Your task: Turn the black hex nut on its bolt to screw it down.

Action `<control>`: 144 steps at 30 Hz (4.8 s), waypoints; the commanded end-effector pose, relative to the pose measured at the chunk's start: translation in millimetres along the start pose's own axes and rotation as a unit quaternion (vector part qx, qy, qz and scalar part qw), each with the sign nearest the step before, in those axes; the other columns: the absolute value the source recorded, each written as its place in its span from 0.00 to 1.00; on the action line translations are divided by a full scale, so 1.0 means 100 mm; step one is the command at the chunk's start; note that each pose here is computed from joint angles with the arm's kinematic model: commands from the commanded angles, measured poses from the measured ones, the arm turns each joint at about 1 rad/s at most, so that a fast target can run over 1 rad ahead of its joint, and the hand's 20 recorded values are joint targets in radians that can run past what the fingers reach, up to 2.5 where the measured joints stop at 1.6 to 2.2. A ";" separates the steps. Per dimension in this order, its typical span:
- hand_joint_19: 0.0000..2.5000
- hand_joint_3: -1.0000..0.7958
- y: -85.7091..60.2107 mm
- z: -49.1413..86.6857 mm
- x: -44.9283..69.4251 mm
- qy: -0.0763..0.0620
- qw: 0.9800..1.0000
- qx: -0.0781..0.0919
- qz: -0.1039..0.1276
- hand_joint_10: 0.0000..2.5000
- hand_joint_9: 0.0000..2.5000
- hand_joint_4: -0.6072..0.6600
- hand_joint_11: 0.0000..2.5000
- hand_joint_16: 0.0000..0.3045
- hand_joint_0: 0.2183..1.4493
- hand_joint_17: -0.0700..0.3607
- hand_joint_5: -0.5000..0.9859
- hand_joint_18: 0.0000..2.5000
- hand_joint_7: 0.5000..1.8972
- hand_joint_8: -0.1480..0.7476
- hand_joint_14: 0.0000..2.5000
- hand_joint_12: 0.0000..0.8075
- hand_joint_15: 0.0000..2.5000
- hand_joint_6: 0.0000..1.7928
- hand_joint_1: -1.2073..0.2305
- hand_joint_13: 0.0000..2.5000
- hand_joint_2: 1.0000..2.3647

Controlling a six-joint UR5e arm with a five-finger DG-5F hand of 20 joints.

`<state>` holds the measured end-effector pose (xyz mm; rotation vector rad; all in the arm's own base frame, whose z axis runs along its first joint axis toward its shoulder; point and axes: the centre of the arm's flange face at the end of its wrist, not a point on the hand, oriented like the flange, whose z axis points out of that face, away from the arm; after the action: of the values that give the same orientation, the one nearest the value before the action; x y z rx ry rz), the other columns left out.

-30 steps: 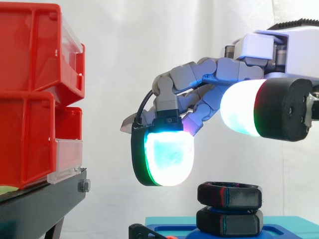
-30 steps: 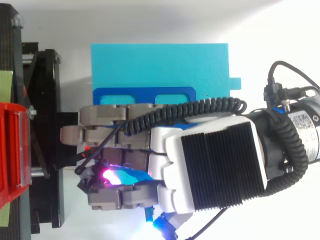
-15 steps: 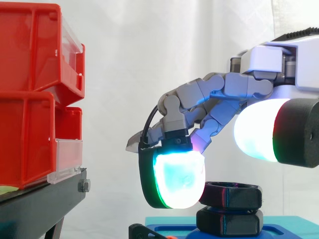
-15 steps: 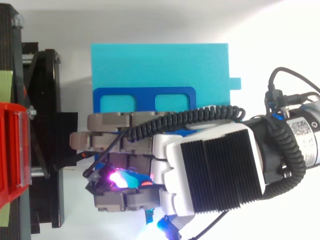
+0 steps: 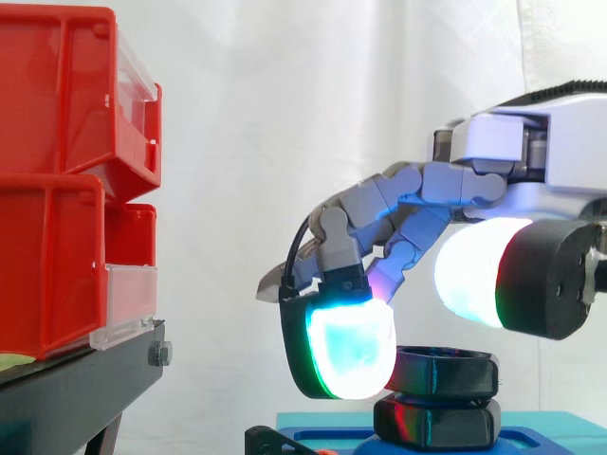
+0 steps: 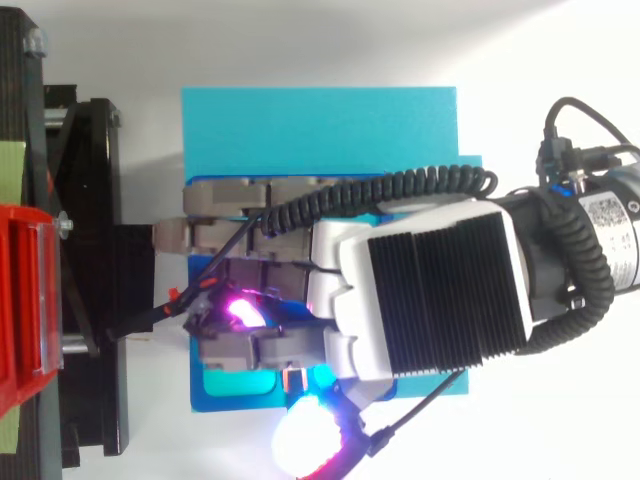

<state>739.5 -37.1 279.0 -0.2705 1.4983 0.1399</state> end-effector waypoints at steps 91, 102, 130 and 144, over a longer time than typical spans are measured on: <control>0.08 0.28 -0.10 -0.03 0.13 -0.012 1.000 -0.016 -0.008 0.00 0.39 0.60 0.09 0.16 0.22 0.41 0.32 0.18 0.54 0.45 0.00 0.36 0.01 0.35 0.72 0.22 0.00; 0.08 0.28 -0.27 -0.09 0.15 -0.010 1.000 -0.007 -0.015 0.00 0.39 0.60 0.08 0.16 0.22 0.41 0.32 0.18 0.54 0.45 0.00 0.36 0.01 0.35 0.72 0.23 0.00; 0.08 0.28 -0.46 -0.04 -0.11 -0.073 0.995 -0.051 -0.035 0.00 0.37 0.61 0.06 0.16 0.22 0.41 0.32 0.18 0.62 0.42 0.00 0.35 0.00 0.28 0.72 0.22 0.00; 0.08 0.28 -0.05 0.08 -0.04 -0.039 0.998 -0.041 -0.020 0.00 0.38 0.67 0.07 0.16 0.22 0.41 0.30 0.18 0.46 0.44 0.00 0.36 0.00 0.28 0.73 0.21 0.00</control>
<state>749.6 -45.3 286.6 -0.3556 1.3890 0.1719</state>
